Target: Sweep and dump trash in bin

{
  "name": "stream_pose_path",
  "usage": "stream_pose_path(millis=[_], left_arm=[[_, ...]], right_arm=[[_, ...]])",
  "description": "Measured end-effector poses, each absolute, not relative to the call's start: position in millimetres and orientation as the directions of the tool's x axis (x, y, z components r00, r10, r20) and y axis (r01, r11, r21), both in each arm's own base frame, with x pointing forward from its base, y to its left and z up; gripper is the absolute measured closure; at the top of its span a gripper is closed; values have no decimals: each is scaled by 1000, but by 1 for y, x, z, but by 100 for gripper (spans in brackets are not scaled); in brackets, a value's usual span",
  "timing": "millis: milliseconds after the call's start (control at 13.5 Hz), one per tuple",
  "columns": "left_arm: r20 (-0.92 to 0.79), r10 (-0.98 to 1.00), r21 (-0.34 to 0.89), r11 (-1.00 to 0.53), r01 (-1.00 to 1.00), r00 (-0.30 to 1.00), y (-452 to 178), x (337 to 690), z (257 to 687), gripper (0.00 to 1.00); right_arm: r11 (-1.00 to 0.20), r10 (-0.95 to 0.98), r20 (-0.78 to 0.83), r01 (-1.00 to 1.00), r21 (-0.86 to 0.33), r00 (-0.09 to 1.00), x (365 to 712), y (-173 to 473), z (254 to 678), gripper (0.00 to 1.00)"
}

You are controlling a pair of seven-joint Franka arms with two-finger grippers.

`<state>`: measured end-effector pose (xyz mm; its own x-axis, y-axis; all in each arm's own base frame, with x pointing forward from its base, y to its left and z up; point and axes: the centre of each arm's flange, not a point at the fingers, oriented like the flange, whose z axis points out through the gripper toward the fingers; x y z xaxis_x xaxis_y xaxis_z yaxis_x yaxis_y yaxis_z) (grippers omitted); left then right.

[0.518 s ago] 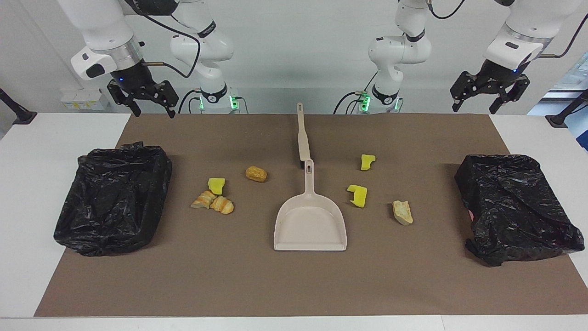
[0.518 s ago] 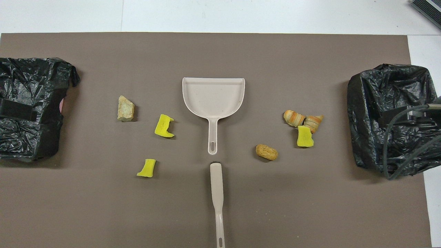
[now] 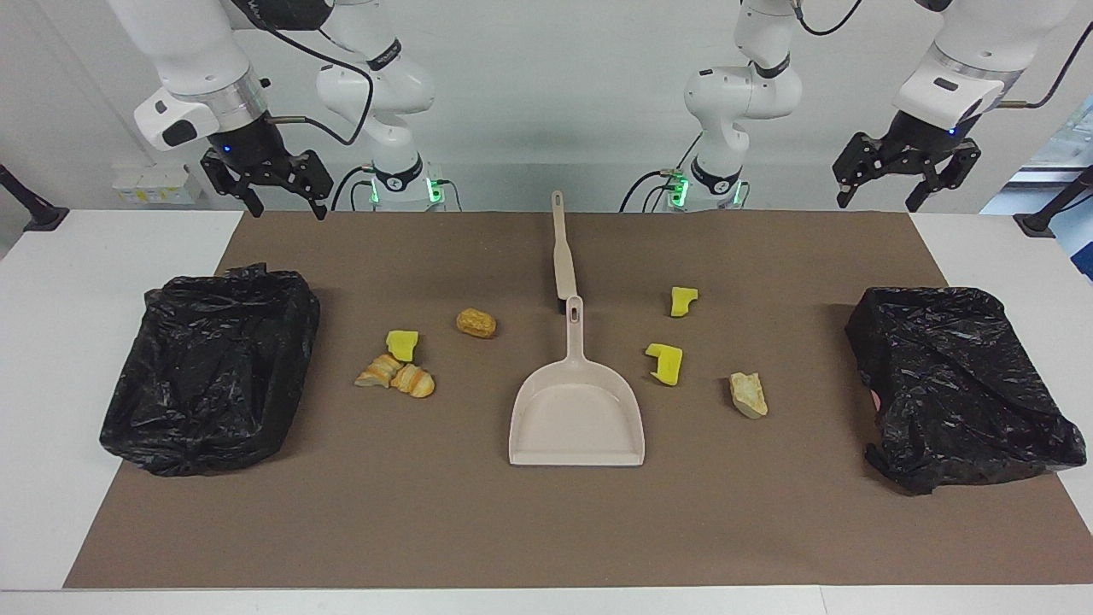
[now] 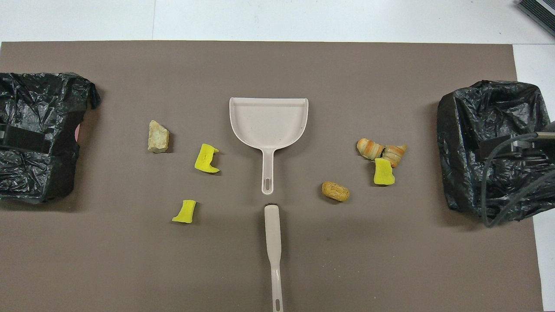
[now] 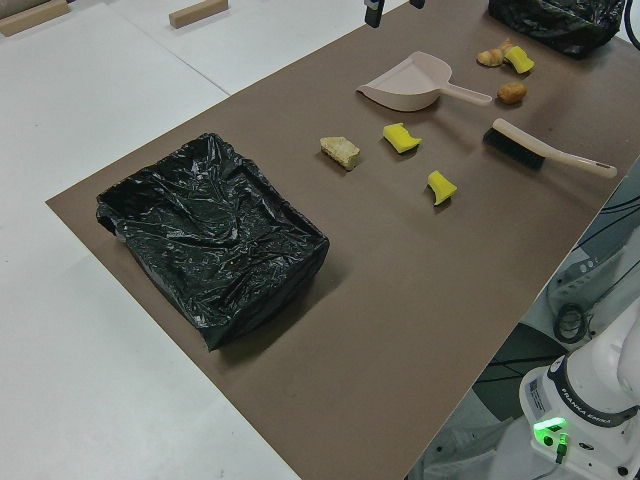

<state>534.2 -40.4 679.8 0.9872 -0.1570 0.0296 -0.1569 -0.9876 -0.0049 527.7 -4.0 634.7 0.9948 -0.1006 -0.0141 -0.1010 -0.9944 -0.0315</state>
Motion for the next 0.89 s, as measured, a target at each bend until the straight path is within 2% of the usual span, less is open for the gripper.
stream_pose_path(millis=[296, 518, 888], left_arm=[[23, -177, -3, -984, -177, 984, -51, 531, 677, 0], [2, -217, -2, -976, -217, 976, -73, 516, 668, 0], [-24, -289, 24, -957, -288, 957, -139, 489, 632, 0]], right_arm=[[-995, -96, -13, -96, -31, 995, 527, -1, 635, 0], [-995, -90, -15, -90, -31, 996, 527, 2, 635, 0], [-996, -80, -42, -81, -28, 996, 526, 7, 622, 0]])
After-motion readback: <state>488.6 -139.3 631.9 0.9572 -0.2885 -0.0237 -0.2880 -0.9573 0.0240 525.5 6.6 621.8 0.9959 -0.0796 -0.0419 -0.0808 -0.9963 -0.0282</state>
